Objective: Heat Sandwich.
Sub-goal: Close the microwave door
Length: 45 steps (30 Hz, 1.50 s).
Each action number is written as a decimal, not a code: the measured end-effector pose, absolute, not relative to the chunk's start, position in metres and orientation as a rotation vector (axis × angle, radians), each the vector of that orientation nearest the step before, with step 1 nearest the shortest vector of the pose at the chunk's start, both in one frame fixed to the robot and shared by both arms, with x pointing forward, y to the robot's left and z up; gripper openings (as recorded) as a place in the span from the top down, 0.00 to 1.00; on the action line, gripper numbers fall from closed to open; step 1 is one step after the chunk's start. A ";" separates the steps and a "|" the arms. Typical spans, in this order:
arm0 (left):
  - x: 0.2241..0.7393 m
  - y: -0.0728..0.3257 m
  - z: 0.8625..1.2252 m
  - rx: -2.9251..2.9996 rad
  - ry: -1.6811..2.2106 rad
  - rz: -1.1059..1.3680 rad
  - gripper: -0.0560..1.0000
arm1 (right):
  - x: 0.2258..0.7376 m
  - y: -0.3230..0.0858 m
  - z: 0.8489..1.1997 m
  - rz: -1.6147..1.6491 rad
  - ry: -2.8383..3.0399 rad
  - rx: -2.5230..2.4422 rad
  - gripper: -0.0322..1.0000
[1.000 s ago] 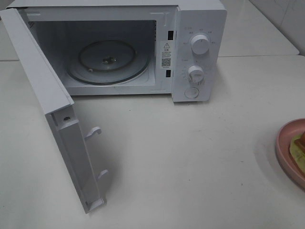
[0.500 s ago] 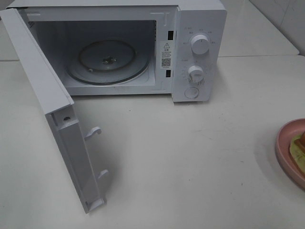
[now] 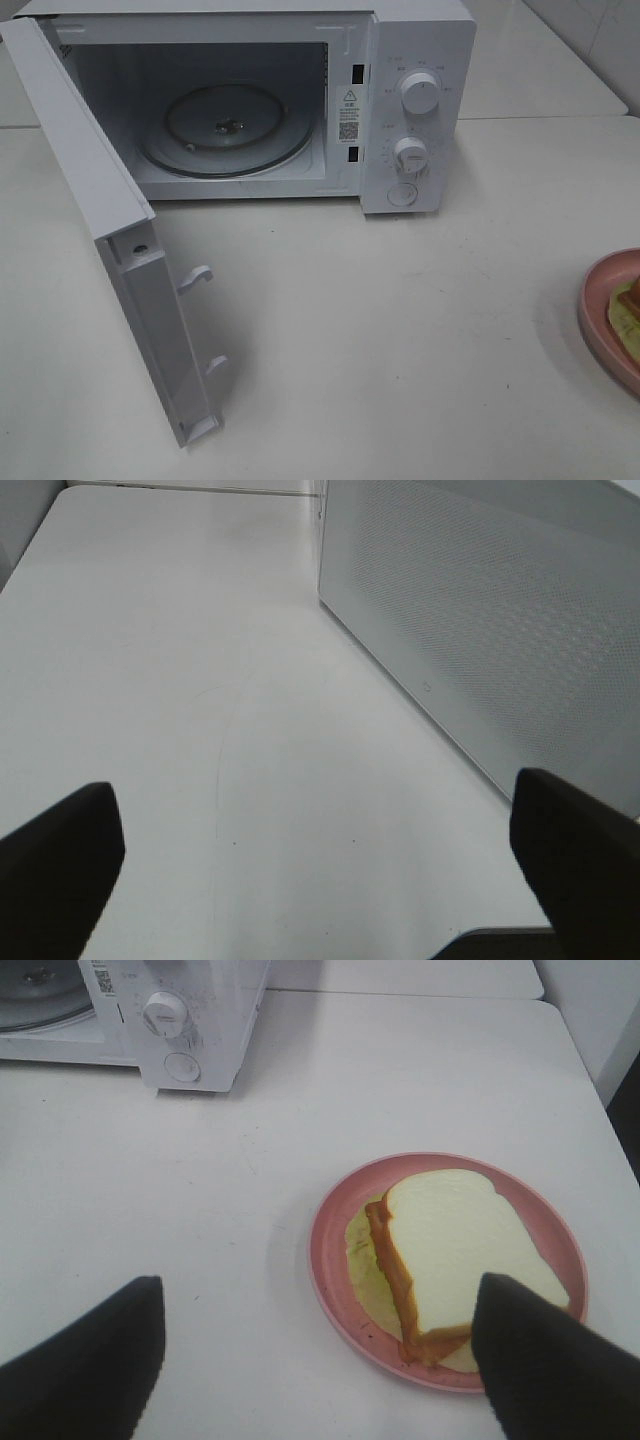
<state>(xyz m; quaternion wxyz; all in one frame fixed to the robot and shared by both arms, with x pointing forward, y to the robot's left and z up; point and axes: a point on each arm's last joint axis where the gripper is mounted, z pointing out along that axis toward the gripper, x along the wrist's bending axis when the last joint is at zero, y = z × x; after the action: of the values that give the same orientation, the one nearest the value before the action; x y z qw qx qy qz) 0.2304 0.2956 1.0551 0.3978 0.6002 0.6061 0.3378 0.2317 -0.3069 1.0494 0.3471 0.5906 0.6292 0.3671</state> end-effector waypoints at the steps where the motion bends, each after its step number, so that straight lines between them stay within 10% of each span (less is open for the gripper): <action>1: 0.230 0.296 1.055 1.520 1.535 0.856 0.02 | 0.232 -0.307 1.049 0.951 1.631 1.532 0.23; 45: 0.230 0.295 1.055 1.518 1.532 0.845 0.02 | 0.232 -0.306 1.048 0.953 1.633 1.539 0.23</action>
<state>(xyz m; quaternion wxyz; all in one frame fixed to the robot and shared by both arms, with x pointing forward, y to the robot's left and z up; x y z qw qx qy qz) 0.2304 0.2948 1.0551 0.4012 0.6002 0.6058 0.3342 0.2320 -0.3062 1.0483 0.3446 0.5927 0.6288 0.3668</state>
